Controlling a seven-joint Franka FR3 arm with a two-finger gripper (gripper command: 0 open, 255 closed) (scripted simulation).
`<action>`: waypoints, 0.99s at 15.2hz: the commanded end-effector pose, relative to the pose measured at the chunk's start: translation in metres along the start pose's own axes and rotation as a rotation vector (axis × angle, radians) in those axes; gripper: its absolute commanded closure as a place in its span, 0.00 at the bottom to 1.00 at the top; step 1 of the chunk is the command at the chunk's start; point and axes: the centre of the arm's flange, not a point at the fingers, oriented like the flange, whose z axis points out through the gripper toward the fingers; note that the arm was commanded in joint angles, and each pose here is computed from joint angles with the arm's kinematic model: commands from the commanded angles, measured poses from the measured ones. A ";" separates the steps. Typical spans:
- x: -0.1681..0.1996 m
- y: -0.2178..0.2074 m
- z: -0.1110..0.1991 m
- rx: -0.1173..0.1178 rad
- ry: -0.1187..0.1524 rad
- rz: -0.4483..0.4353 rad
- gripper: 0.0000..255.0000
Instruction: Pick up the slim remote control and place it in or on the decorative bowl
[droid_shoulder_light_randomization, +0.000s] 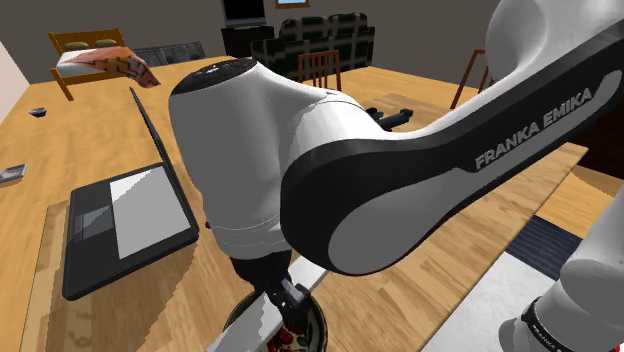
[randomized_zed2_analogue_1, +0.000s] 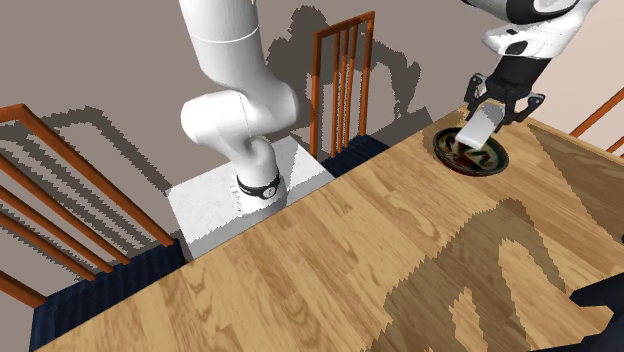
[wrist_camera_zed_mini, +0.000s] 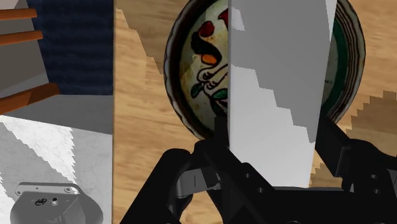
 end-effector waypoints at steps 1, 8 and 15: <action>-0.008 -0.003 0.008 0.006 0.000 0.006 1.00; -0.009 -0.003 0.045 0.006 0.000 0.006 1.00; -0.009 -0.004 0.073 0.006 0.000 0.006 1.00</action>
